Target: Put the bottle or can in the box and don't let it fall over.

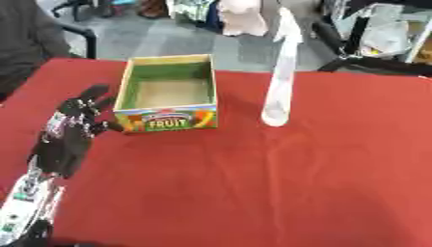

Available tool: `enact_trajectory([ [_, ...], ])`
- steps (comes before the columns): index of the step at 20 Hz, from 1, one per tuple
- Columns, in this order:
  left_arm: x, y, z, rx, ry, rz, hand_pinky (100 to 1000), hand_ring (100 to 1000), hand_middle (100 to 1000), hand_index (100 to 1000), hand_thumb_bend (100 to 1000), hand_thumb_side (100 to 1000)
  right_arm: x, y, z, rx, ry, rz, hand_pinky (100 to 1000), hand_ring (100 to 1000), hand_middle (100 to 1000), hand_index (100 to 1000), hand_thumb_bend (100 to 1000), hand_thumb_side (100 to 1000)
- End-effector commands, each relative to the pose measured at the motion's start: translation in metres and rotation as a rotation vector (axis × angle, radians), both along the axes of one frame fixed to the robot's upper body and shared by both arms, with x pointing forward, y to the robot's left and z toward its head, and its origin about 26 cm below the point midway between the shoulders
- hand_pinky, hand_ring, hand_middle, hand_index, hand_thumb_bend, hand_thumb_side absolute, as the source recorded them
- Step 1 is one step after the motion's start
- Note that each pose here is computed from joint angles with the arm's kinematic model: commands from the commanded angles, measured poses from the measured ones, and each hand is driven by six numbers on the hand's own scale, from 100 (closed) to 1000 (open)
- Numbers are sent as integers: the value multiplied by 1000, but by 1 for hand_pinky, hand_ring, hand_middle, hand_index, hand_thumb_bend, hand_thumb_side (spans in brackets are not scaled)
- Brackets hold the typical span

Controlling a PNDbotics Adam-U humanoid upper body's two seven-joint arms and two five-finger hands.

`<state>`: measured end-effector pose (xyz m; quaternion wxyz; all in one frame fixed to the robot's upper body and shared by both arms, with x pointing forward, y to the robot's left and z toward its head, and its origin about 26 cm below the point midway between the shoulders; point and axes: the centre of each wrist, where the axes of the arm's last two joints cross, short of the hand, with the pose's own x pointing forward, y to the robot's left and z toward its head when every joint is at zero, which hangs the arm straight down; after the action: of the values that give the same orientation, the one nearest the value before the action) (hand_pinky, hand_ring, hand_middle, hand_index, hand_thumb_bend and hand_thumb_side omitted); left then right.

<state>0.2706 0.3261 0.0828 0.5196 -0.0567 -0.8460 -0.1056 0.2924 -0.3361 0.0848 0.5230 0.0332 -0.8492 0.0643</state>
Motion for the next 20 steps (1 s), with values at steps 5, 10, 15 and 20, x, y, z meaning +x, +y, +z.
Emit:
enact_trajectory([
  [5,0,2,9,13,-26,4,652,1000,1000,1000,187,917,0,-4,7,-18,-17,3,787,1000,1000,857,100,540],
  [10,0,2,8,13,-25,4,651,1000,1000,1000,187,918,0,-4,6,-18,-16,3,787,1000,1000,858,100,540],
  [15,0,2,8,13,-23,5,652,1000,1000,1000,188,917,3,-3,7,-32,-12,21,788,1000,1000,866,100,536],
  [20,0,1,8,25,-21,-5,651,1000,1000,1000,185,916,23,-5,40,-126,-115,110,793,1000,1000,891,100,518],
])
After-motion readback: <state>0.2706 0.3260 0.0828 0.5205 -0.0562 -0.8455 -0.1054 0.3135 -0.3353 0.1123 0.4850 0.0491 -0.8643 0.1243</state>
